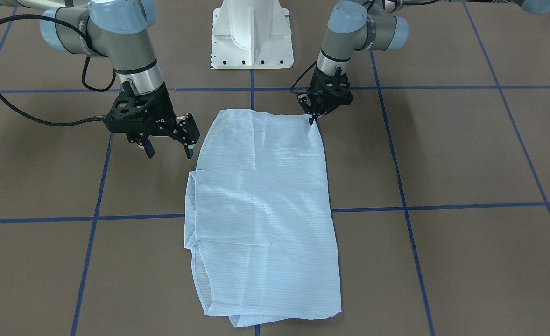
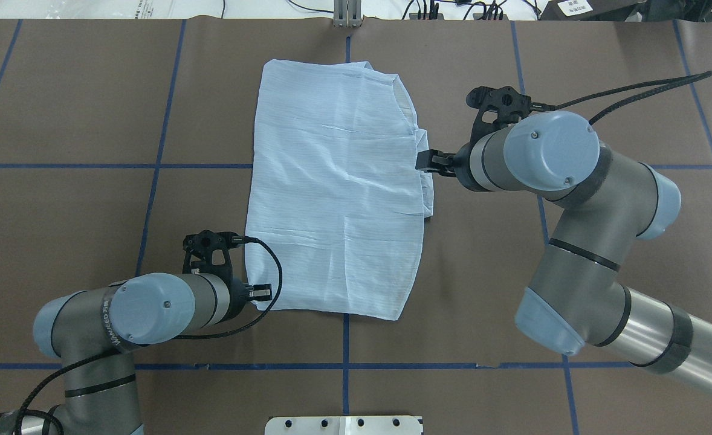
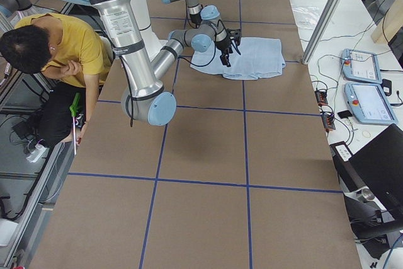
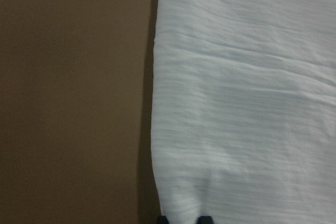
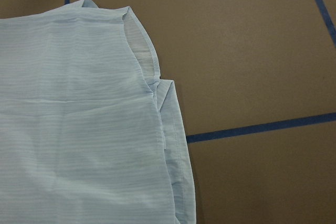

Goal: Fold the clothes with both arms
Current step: 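Move the left gripper to the near edge and right gripper to the side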

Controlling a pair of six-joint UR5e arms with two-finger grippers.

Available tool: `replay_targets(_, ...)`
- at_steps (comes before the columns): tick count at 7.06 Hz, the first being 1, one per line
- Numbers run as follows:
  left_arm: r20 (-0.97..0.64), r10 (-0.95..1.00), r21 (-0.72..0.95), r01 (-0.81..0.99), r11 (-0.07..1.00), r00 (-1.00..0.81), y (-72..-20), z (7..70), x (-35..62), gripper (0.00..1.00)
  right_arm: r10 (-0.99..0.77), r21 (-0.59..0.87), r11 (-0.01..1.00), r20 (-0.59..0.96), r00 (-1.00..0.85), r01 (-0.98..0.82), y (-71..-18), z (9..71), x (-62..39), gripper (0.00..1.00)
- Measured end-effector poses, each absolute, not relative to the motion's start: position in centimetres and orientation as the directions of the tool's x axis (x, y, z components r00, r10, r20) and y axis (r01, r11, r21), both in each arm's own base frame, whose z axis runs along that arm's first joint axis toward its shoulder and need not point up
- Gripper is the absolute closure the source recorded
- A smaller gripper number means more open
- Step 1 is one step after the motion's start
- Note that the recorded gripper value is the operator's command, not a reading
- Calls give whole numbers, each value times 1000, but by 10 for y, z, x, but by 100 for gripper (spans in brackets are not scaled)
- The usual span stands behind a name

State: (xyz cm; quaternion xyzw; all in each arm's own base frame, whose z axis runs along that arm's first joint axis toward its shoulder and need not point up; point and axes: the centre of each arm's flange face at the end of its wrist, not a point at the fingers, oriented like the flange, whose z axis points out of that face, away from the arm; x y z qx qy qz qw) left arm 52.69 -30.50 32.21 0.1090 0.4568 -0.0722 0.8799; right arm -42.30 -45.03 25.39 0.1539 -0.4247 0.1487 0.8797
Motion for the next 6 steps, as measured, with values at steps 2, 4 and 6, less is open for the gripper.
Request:
replay_targets(2,-821,-27,128,230,965,570,-307,321,525,100,173,102,902,804,569,-419,-446,248,-426,2)
replay_targets(4,-824,-29,126,233,964,566,-307,319,524,100,317,-30,874,791,522,-485,-422,235,-452,7)
replay_targets(6,-825,-32,124,235,964,564,-306,318,525,100,470,-164,831,718,514,-531,-376,214,-504,13)
